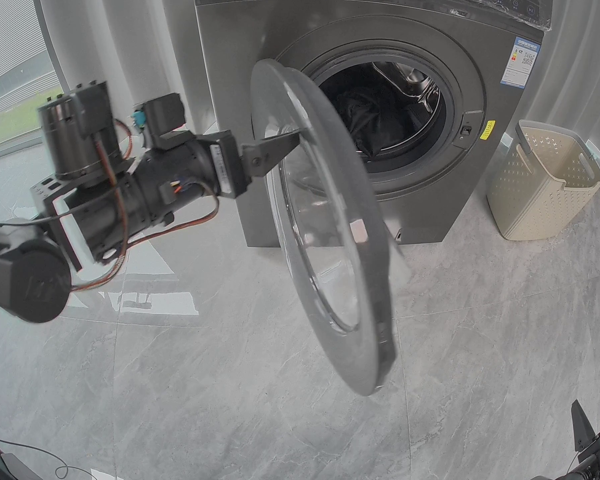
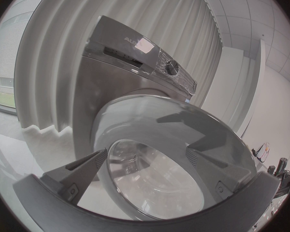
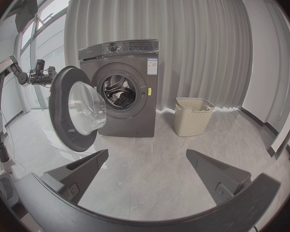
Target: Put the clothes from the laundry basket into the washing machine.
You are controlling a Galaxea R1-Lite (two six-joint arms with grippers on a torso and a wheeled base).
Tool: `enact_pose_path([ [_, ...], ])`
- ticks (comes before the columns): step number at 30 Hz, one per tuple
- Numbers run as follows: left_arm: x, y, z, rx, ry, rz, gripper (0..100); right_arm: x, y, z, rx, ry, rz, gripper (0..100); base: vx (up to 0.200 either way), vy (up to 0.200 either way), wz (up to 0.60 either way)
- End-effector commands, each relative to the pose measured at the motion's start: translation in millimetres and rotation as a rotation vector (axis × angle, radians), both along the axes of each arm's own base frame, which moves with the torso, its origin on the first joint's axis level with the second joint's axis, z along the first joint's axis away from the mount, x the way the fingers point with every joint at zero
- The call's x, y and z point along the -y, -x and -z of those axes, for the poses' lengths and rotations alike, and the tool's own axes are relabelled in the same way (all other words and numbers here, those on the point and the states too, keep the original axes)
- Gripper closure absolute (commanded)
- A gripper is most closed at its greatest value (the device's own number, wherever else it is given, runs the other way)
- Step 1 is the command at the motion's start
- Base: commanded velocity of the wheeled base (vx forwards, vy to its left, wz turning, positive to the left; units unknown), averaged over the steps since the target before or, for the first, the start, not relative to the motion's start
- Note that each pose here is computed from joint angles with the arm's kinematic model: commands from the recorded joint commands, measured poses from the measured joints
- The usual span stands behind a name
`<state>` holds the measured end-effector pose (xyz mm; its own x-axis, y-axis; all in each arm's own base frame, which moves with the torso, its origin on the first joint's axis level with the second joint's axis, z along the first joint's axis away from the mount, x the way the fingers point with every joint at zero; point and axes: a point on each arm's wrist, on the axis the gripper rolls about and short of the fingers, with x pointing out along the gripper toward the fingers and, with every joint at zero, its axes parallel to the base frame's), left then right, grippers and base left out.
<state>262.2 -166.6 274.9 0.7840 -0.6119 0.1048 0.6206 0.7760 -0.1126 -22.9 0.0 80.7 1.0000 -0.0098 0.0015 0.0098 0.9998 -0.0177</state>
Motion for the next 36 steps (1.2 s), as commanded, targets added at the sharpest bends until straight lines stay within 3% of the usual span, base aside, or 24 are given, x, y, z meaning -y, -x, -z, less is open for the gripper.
enact_pose_path([
  [1, 49.5, -47.4, 13.0, -0.013, 0.027, 0.03, 0, 0.0, -0.1, 5.3, -0.001, 0.001, -0.001, 0, 0.0, 0.0, 0.0],
  [8, 87.3, -85.2, 8.1, 0.04, 0.085, 0.044, 0, 0.0, -0.1, 5.3, -0.001, 0.001, -0.001, 0, 0.0, 0.0, 0.0],
  [10, 93.6, -95.0, 11.4, 0.028, 0.099, 0.017, 0, 0.0, -0.1, 5.3, -0.001, 0.001, -0.001, 0, 0.0, 0.0, 0.0],
  [12, 103.1, -111.8, 12.0, 0.013, 0.152, -0.075, 0, 0.0, -0.1, 5.3, -0.001, 0.001, -0.001, 0, 0.0, 0.0, 0.0],
  [15, 105.9, -119.3, 6.5, 0.013, 0.22, -0.126, 0, 0.0, -0.1, 5.3, -0.001, 0.001, -0.001, 0, 0.0, 0.0, 0.0],
  [19, 99.5, -109.4, 2.1, -0.028, 0.23, -0.127, 0, 0.0, -0.1, 5.3, -0.001, 0.001, -0.001, 0, 0.0, 0.0, 0.0],
  [23, 78.3, -63.1, -12.2, -0.078, 0.188, -0.106, 0, 0.0, -0.1, 5.3, -0.001, 0.001, -0.001, 0, 0.0, 0.0, 0.0],
  [27, 43.6, 4.0, -11.3, -0.137, 0.121, -0.063, 0, 0.0, -0.1, 5.3, -0.001, 0.001, 0.001, 0, 0.0, 0.0, 0.0],
  [30, 3.6, 62.5, -9.9, -0.127, 0.062, -0.045, 0, 0.0, -0.1, 5.3, -0.001, 0.001, 0.001, 0, 0.0, 0.0, 0.0],
  [31, 1.5, 64.9, -9.4, -0.126, 0.058, -0.045, 0, 0.0, -0.1, 5.3, -0.001, 0.001, -0.001, 0, 0.0, 0.0, 0.0],
  [33, -46.7, 116.5, 0.0, -0.084, 0.002, -0.065, 0, 0.0, -0.1, 5.3, -0.001, 0.001, 0.001, 0, 0.0, 0.0, 0.0],
  [34, -51.1, 121.2, 2.2, -0.082, -0.006, -0.068, 0, 0.0, -0.1, 5.3, -0.001, 0.001, -0.001, 0, 0.0, 0.0, 0.0],
  [36, -93.8, 156.6, 25.3, -0.056, -0.056, -0.144, 0, 0.0, -0.1, 5.3, -0.001, 0.001, -0.001, 0, 0.0, 0.0, 0.0],
])
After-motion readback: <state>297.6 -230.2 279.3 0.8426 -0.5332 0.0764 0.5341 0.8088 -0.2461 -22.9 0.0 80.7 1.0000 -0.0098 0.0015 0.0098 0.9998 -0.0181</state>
